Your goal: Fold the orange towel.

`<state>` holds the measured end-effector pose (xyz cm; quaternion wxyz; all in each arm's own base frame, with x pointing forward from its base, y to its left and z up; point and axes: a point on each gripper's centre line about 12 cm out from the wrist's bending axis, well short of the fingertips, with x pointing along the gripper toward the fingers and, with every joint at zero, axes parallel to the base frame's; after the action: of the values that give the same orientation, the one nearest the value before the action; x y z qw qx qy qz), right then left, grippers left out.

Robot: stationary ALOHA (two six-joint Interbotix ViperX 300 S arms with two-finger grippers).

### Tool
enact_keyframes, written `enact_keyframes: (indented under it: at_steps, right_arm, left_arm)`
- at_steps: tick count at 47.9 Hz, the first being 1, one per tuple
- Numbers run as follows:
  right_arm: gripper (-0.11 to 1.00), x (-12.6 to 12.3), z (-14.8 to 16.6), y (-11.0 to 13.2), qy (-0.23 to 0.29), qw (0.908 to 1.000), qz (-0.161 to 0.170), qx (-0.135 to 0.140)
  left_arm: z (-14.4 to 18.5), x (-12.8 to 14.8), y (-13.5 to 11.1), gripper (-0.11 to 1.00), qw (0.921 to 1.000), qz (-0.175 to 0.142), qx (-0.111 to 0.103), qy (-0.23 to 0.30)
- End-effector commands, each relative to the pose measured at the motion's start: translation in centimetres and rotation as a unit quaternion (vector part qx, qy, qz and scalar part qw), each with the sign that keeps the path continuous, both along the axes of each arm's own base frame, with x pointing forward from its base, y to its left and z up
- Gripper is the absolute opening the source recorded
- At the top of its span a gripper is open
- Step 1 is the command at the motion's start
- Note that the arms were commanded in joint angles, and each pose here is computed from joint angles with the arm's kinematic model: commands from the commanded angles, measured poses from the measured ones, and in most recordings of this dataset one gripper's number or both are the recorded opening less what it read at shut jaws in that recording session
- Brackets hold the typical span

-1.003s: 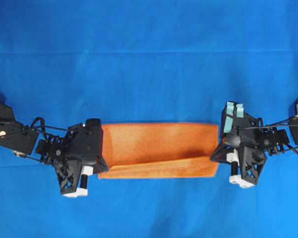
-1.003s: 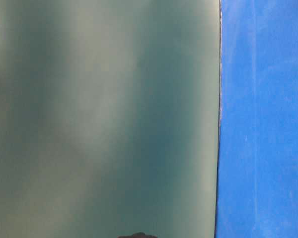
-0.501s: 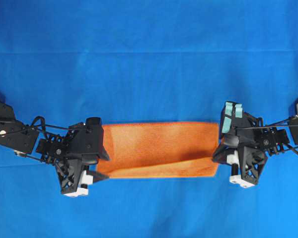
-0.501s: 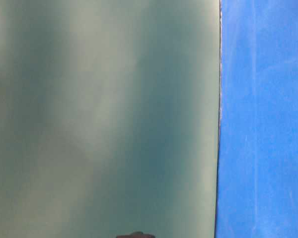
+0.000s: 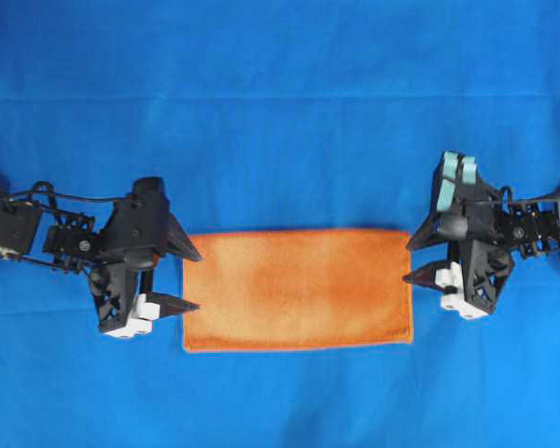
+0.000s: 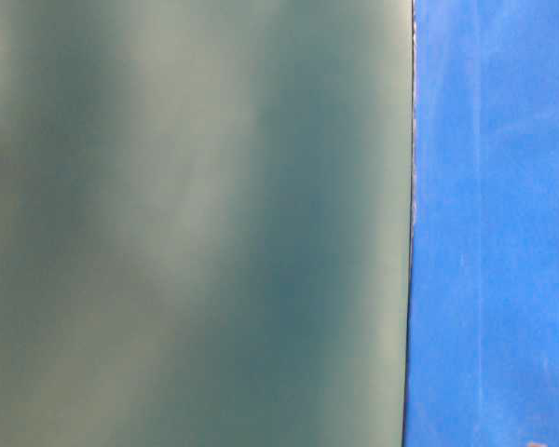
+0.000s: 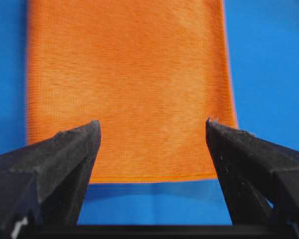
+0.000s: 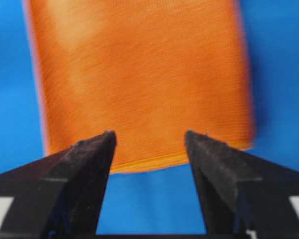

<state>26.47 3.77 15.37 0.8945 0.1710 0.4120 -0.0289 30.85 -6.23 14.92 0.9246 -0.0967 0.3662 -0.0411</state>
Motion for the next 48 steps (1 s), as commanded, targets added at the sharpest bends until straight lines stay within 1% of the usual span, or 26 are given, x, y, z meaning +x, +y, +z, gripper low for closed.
enact_keyframes:
  at_steps: [1,14,20,28,36,42,48]
  right_arm:
    - [0.61,0.3,0.8,-0.5,-0.018,0.9998,-0.002,-0.006]
    - [0.61,0.9,0.5,-0.8,-0.014,0.9998,-0.005,-0.01]
    - [0.61,1.5,-0.3,-1.4,0.002,0.9998,-0.014,-0.016]
    - [0.61,2.1,-2.1,-2.5,0.032,0.9988,-0.024,-0.028]
    - [0.61,2.5,-3.3,-2.7,0.046,0.9982,-0.024,-0.032]
    - [0.61,2.5,-3.9,-2.7,0.052,0.9979,-0.024,-0.031]
    - [0.61,2.4,-4.3,-2.8,0.059,0.9975,-0.025,-0.031]
  left_arm:
    - [0.9,0.2,0.7,0.79,0.9997,0.01,-0.002,-0.02]
    - [0.5,0.5,0.8,0.79,0.9998,0.012,0.001,-0.013]
    - [-0.7,0.6,1.1,0.79,0.9999,0.014,0.006,0.007]
    - [-2.1,0.7,1.9,0.81,0.9991,0.027,0.01,0.03]
    - [-4.0,0.6,3.1,0.84,0.9974,0.036,0.022,0.059]
    - [-4.1,0.8,3.5,0.85,0.9972,0.033,0.031,0.059]
    - [-4.1,0.8,3.7,0.85,0.9971,0.035,0.033,0.06]
